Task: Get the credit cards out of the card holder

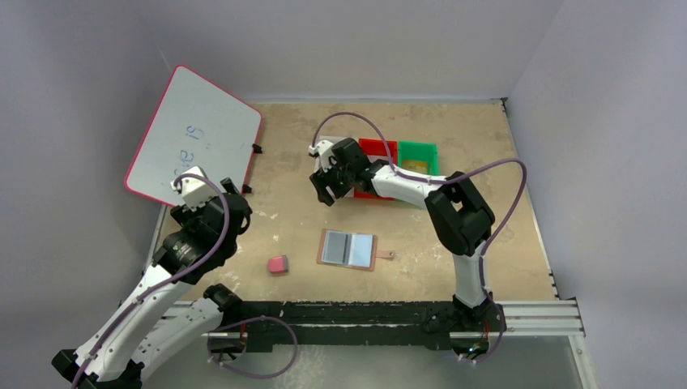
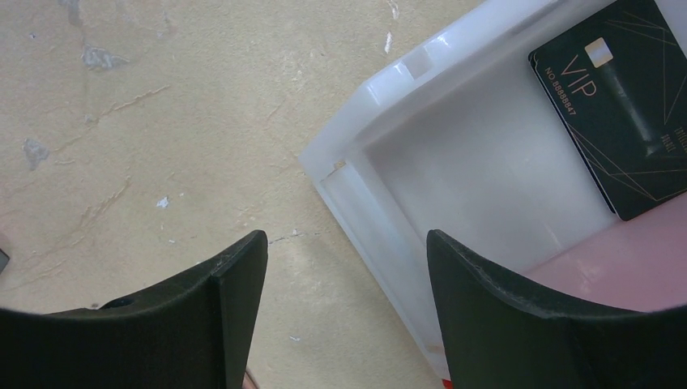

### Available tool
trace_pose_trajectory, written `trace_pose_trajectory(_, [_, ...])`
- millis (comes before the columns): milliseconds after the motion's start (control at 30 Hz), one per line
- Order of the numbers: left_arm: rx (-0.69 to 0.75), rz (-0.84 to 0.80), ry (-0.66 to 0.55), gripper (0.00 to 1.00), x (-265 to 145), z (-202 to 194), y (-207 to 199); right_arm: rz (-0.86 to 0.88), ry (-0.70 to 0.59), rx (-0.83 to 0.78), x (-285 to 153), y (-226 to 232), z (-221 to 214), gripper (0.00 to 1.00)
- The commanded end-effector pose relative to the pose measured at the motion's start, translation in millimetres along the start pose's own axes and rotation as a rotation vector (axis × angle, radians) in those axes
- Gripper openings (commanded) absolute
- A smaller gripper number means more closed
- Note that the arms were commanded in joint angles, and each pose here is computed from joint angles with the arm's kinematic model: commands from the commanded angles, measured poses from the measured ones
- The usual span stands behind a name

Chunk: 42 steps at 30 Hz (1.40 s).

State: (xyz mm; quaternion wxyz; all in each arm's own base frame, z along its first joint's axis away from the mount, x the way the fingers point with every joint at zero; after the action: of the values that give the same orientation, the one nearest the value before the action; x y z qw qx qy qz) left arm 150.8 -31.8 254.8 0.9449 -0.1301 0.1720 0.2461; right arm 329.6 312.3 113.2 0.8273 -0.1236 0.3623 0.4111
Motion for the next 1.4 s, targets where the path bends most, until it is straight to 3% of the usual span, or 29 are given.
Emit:
trace_pose_trajectory(0, [-0.032,0.005,-0.029,0.88,0.1,5.3,-0.4,0.034,-0.033,-0.029,-8.1,2.6,17.6,0.73])
trace_pose_trajectory(800, [-0.028,0.005,-0.026,0.88,0.6,4.8,-1.3,0.129,-0.042,-0.032,-43.2,34.9,11.8,0.7])
trace_pose_trajectory(1000, [-0.025,0.006,-0.024,0.88,1.0,4.1,-1.5,0.024,-0.114,-0.029,-68.2,38.6,28.2,0.71])
trace_pose_trajectory(1067, [-0.027,0.007,-0.025,0.88,0.9,4.3,-1.2,-0.041,-0.179,0.017,-86.3,40.4,35.9,0.71])
trace_pose_trajectory(1233, [-0.033,0.005,-0.028,0.88,0.1,5.2,-0.4,-0.283,-0.289,0.313,-122.5,46.9,22.2,0.72])
trace_pose_trajectory(1367, [-0.033,0.002,-0.028,0.88,-0.1,5.1,-0.4,-0.367,-0.27,0.49,-124.6,70.5,-10.1,0.7])
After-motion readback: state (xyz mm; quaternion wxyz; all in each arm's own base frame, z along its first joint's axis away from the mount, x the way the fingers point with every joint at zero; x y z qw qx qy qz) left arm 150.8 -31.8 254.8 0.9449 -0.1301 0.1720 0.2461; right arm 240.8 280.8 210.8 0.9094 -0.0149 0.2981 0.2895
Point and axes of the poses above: each gripper's point midway between its finger pads, its own x axis out along the fingers, its own y axis along the line the jaws close on, z = x × y, the point moved 8 cm from there along -x, back along the fingers
